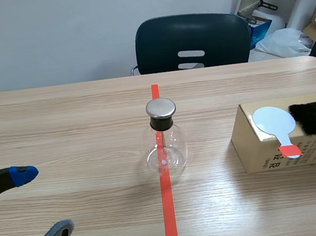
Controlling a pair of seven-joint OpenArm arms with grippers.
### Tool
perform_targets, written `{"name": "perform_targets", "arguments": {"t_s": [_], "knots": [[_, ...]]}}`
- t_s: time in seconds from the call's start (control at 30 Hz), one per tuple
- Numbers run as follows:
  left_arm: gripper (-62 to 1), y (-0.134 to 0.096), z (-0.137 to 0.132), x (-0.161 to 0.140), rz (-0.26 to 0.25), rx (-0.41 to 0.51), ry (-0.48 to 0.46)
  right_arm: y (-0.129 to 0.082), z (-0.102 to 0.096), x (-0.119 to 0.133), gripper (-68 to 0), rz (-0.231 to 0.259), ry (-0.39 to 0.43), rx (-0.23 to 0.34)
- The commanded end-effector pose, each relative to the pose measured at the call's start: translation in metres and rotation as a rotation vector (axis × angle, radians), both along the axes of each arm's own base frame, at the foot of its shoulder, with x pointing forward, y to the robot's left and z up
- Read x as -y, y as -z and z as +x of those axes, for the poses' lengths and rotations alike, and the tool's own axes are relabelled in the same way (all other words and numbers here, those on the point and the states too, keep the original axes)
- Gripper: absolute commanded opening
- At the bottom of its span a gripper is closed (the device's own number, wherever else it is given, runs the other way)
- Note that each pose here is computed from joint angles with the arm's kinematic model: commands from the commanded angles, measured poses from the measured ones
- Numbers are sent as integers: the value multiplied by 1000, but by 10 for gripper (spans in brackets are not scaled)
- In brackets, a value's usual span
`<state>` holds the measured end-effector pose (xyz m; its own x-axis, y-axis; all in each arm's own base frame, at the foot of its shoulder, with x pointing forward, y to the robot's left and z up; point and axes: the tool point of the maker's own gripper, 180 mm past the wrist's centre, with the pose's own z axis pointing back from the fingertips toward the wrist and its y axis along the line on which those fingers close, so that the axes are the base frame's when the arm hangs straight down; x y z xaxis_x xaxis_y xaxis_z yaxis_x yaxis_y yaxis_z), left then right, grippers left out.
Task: Do the electroscope experiment.
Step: 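Pick up the white charging plate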
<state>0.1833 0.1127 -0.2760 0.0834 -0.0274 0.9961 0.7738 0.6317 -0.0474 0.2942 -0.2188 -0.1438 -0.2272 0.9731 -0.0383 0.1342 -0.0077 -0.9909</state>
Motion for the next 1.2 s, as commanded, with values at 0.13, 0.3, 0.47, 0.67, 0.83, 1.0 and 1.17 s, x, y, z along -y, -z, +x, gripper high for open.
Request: {"name": "perform_targets", "arguments": {"t_s": [0.13, 0.3, 0.47, 0.67, 0.83, 1.0, 1.17], "knots": [[14, -10, 4, 2, -27, 31, -2, -5, -12, 3, -669, -5, 25, 66], [14, -10, 4, 2, -27, 31, -2, 23, -29, 0, -669, -41, 44, 10], [14, -10, 4, 2, -27, 31, -2, 61, -41, -1, -669, -80, 45, -73], [14, -10, 4, 2, -27, 31, -2, 115, -58, 2, -669, -114, 61, -202], [14, -10, 4, 2, -27, 31, -2, 152, -72, 2, -669, -122, 72, -274], [14, -10, 4, 2, -27, 31, -2, 182, -77, -1, -669, -127, 64, -313], [14, -10, 4, 2, -27, 31, -2, 203, -79, -10, -669, -108, 33, -343]]}}
